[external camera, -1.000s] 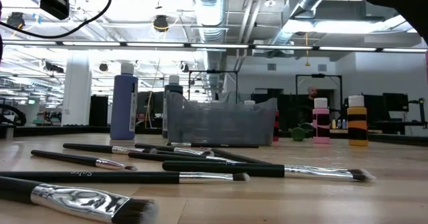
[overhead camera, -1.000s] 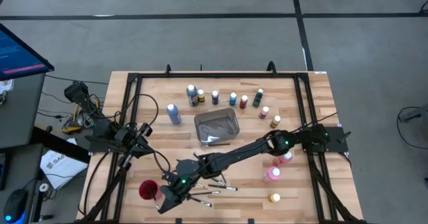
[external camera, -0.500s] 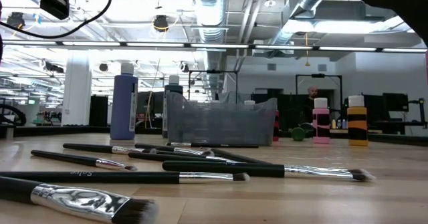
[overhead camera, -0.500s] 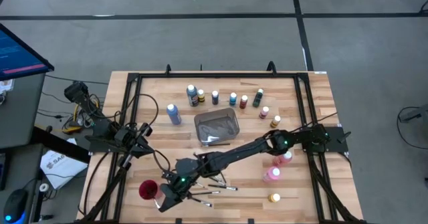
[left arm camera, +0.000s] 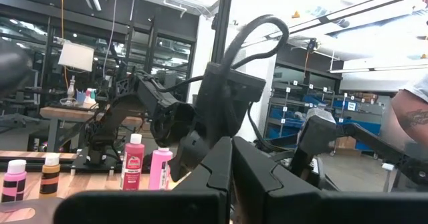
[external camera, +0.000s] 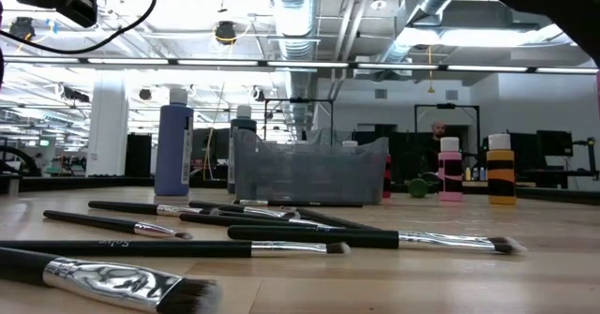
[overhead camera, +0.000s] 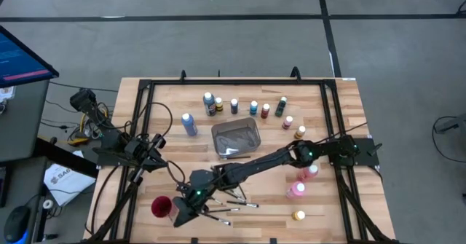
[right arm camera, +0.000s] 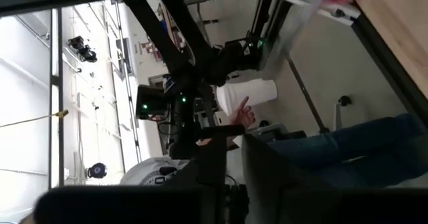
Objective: Pick & Place Paint Supplies
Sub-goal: Put the silver paintbrush into the red cup
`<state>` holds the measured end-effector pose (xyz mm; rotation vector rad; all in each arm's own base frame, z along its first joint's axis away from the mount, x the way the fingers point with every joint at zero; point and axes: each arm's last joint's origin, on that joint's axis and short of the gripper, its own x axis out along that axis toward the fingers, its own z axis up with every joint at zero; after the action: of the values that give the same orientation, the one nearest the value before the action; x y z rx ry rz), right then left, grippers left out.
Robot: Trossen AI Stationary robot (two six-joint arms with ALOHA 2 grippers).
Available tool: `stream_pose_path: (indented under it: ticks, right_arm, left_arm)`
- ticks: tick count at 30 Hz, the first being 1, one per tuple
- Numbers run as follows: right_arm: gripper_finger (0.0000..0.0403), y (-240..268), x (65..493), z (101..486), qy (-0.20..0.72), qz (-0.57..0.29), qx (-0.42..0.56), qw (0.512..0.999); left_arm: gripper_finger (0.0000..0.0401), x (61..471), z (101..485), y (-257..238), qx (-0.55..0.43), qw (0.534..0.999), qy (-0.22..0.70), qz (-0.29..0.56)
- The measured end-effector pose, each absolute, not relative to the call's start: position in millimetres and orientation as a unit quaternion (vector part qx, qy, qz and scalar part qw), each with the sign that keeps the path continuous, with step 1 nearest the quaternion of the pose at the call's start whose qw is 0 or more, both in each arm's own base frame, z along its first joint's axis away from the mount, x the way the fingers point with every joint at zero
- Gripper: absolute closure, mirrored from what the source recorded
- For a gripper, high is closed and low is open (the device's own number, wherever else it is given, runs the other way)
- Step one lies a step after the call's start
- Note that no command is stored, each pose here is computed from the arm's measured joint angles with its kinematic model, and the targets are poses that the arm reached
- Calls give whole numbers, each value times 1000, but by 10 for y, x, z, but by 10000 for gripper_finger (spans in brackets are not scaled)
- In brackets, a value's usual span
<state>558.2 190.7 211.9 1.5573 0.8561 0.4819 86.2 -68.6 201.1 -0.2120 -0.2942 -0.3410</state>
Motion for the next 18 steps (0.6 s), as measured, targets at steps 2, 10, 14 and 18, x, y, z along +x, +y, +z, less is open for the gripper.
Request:
stream_pose_path:
  ticks: [2, 10, 14, 18]
  right_arm:
    - [339, 1887, 5590, 2125, 367, 210, 674, 606]
    - [289, 1761, 5649, 2323, 299, 270, 671, 622]
    - [271, 1597, 5632, 2650, 235, 313, 650, 651]
    - [271, 1505, 5493, 3086, 205, 331, 600, 699]
  left_arm:
    - [398, 863, 2011, -686, -105, 969, -146, -168]
    - [398, 862, 2011, -686, -105, 969, -146, -169]
    - [398, 863, 2011, -686, -105, 969, -146, -169]
    - [398, 863, 2011, -686, -105, 969, -146, -169]
